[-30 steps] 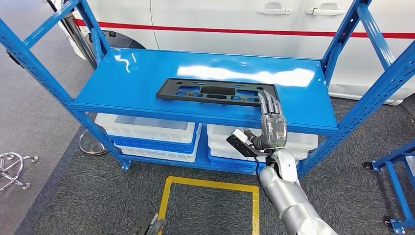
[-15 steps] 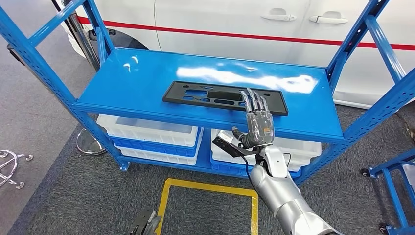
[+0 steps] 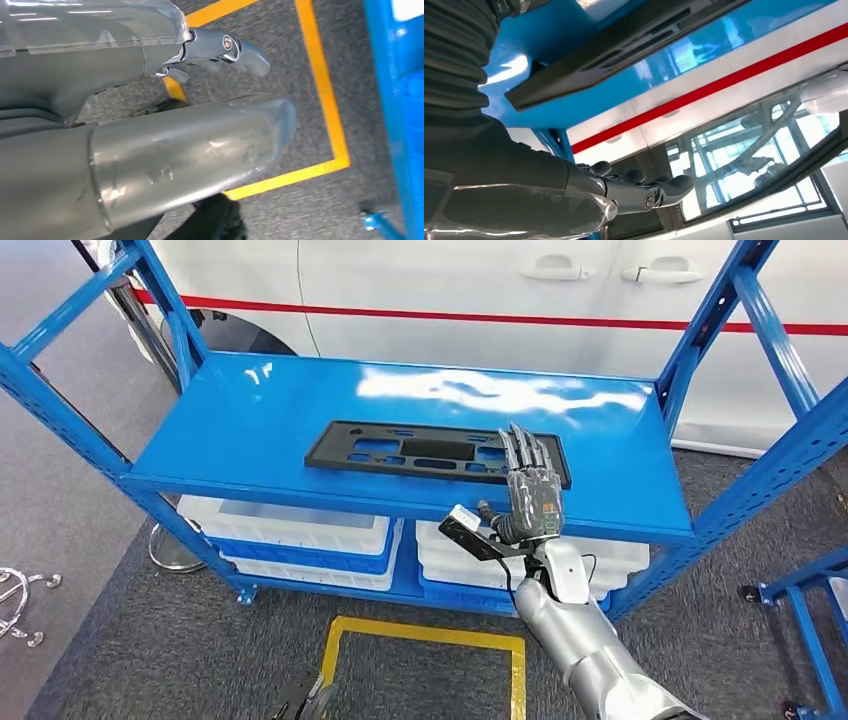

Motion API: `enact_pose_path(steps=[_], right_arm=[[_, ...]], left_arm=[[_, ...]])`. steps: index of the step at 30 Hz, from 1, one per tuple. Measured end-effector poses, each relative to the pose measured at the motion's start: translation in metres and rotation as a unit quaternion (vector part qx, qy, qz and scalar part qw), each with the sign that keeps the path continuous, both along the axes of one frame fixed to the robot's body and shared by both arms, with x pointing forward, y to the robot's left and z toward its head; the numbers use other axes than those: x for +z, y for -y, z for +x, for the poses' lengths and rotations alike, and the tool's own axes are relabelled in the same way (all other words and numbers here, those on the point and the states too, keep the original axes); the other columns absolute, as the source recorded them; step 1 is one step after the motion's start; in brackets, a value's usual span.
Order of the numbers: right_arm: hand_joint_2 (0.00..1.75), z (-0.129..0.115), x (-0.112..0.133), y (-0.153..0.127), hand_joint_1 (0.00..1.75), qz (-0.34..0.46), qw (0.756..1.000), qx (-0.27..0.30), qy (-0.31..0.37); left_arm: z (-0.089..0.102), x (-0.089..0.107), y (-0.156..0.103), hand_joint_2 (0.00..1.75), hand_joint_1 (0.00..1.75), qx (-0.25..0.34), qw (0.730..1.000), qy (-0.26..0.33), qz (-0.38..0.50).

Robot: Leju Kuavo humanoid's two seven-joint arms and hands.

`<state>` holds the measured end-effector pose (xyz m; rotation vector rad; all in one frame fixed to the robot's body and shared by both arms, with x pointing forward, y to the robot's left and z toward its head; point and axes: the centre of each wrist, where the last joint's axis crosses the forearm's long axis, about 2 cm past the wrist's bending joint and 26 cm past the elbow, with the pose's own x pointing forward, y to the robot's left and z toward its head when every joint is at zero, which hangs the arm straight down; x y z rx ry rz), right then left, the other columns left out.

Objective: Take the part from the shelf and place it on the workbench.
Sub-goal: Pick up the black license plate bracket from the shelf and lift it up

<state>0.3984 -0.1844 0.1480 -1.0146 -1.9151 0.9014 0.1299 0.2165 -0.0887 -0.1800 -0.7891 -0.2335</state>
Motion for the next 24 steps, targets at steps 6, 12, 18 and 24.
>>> enact_pose_path(steps=[6,12,18,24], right_arm=[[1.75,-0.001,-0.003,0.002,0.00,-0.004,1.000,-0.004,-0.004],[1.75,-0.001,-0.003,0.002,0.00,-0.020,1.000,-0.001,-0.002],[1.75,-0.004,-0.010,0.000,0.00,-0.070,0.997,0.017,-0.017],[1.75,-0.006,-0.017,-0.010,0.00,-0.130,0.990,0.046,-0.041]], left_arm=[[-0.002,-0.001,-0.001,0.00,0.00,0.005,1.000,-0.007,0.017],[0.000,0.000,0.001,0.00,0.00,0.004,1.000,-0.006,0.019],[0.003,0.001,0.002,0.00,0.00,-0.003,1.000,0.005,0.009],[0.006,0.002,0.003,0.00,0.00,-0.010,1.000,0.015,-0.009]])
